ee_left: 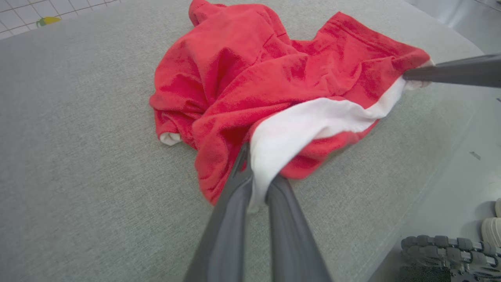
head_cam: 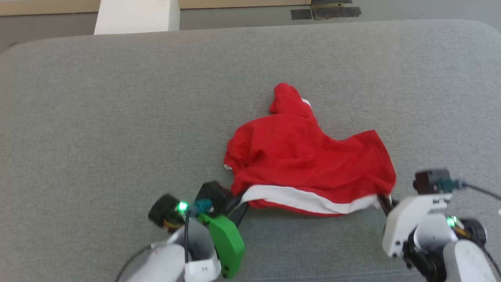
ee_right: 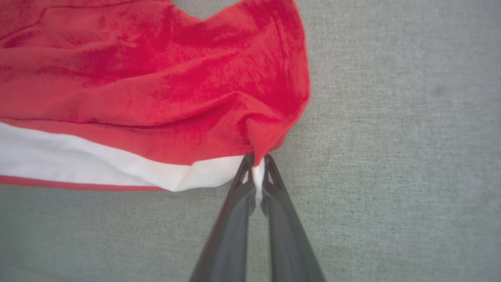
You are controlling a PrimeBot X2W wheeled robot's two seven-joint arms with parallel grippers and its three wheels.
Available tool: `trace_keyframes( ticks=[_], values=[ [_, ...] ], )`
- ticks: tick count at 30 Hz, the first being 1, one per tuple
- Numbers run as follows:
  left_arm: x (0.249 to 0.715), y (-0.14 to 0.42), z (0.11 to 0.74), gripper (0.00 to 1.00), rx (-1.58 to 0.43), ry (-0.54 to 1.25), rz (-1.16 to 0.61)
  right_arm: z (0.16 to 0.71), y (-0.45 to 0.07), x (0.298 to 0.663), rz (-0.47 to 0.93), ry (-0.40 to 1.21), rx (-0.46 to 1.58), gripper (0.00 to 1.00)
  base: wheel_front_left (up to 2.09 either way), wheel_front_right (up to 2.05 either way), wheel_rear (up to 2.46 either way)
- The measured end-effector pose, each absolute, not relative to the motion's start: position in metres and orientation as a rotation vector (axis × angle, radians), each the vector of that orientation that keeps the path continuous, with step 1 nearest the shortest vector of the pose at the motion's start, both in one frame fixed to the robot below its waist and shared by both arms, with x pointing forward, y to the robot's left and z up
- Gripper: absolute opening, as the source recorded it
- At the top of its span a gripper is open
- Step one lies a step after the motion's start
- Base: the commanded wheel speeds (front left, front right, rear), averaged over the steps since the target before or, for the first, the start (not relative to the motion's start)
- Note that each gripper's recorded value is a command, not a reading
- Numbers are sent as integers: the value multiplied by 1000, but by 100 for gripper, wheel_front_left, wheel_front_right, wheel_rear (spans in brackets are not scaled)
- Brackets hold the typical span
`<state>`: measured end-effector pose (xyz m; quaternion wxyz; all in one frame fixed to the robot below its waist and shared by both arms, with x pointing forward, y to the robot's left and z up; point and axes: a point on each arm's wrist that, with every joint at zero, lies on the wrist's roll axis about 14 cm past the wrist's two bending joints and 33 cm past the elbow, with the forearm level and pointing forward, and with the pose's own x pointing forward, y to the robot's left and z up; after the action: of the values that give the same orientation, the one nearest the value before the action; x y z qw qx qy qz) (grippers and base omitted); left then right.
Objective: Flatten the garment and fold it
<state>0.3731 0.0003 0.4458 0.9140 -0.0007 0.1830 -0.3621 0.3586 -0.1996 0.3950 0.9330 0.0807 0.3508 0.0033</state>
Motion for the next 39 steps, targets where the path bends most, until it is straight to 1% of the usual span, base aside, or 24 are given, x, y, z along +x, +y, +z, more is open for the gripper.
trace_keyframes(
  ticks=[4,8,10,12,14,19,20,24,26,29,31,35,38,39],
  values=[
    [389,-8,485,0,84,282,-857,443,-190,390,59,618,104,0,0,0,0],
    [427,-5,531,0,142,222,-902,506,-182,443,100,494,16,0,0,0,0],
    [451,2,549,0,204,200,-895,535,-180,469,115,438,-25,0,0,0,0],
    [478,5,575,0,147,180,-889,566,-177,497,127,372,-48,0,0,0,0],
    [501,7,592,0,169,156,-882,592,-176,521,132,311,-79,0,0,0,0],
    [565,23,623,0,234,90,-801,639,-179,576,104,184,-177,0,0,0,0],
    [581,26,627,0,233,78,-779,651,-179,590,94,136,-200,0,0,0,0],
    [627,38,646,0,200,-7,-697,665,-185,624,57,49,-243,0,0,0,0],
    [646,42,667,0,173,-110,-655,677,-187,638,43,-29,-237,0,0,0,0],
    [662,42,690,0,107,-252,-610,692,-189,652,31,-135,-224,0,0,0,0],
    [671,43,689,0,85,-301,-594,690,-189,659,30,-173,-226,0,0,0,0],
    [678,44,664,0,82,-271,-587,665,-187,665,43,-137,-224,0,0,0,0],
    [671,46,635,0,96,-208,-599,635,-181,656,80,-65,-187,0,0,0,0],
    [666,46,620,0,110,-170,-607,618,-178,651,97,-20,-179,0,0,0,0]
  ],
)
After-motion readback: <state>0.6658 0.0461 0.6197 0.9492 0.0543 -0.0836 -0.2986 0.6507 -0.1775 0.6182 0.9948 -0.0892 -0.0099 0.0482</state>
